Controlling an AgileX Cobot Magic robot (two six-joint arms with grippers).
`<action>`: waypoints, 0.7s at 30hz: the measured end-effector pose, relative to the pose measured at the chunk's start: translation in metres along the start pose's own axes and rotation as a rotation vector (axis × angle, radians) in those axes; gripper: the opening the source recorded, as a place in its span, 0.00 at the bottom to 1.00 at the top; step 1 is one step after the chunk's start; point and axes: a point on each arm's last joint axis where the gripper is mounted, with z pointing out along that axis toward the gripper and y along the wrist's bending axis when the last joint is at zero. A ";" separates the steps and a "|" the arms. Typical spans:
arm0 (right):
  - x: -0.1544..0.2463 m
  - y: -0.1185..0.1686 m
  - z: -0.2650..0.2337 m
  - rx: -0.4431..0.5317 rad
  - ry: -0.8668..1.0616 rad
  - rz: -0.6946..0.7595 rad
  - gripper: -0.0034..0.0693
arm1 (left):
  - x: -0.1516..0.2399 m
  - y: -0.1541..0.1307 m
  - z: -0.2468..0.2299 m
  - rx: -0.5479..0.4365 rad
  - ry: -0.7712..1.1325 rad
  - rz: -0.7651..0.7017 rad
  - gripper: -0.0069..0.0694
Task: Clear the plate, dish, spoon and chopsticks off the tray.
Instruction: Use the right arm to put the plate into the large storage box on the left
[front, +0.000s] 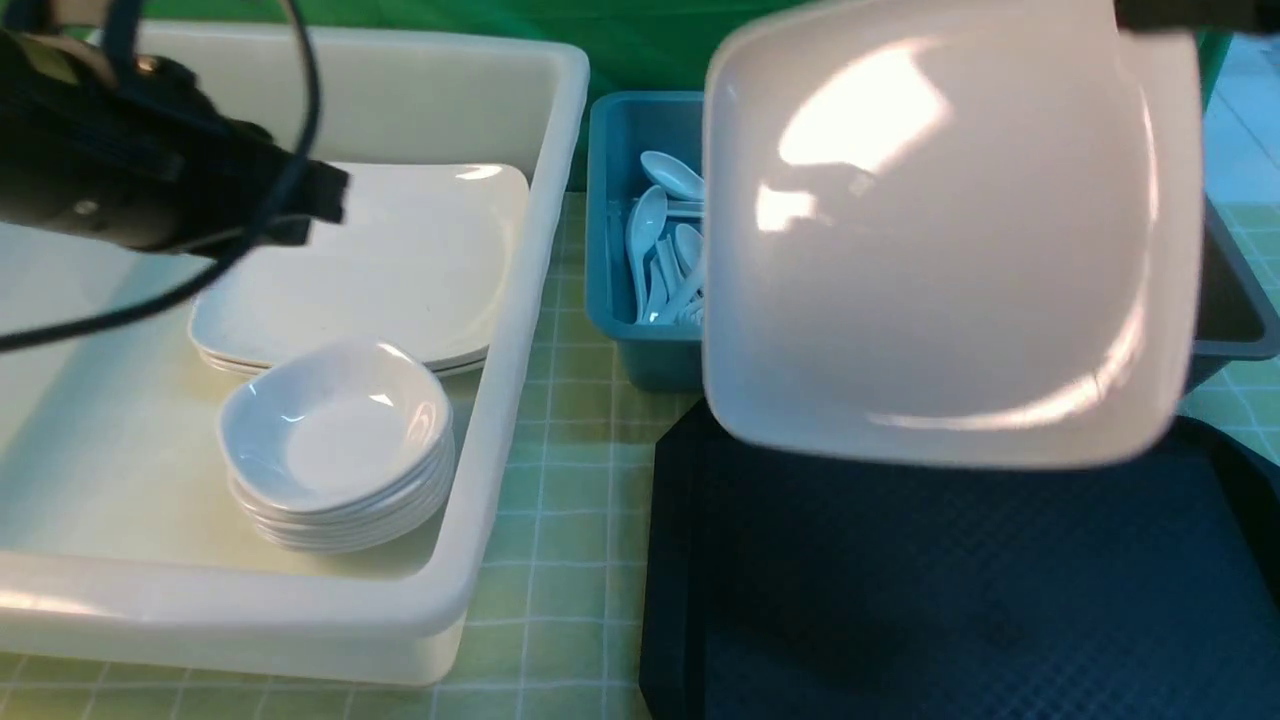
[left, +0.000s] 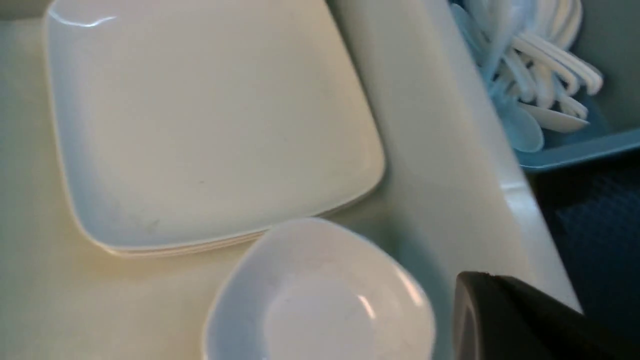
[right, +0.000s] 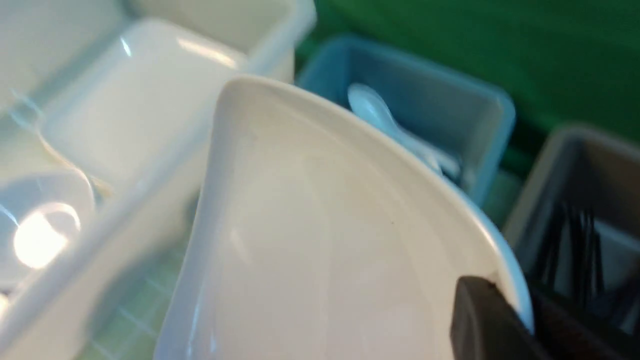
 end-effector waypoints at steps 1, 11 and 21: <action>-0.005 0.003 0.003 -0.009 -0.014 -0.001 0.08 | 0.000 0.004 -0.001 -0.009 -0.003 -0.011 0.07; -0.063 0.058 0.096 -0.199 -0.219 -0.022 0.08 | 0.002 0.051 -0.008 -0.116 -0.003 -0.152 0.07; -0.049 0.090 0.216 -0.268 -0.300 0.039 0.08 | 0.005 0.050 -0.008 -0.087 0.026 -0.170 0.07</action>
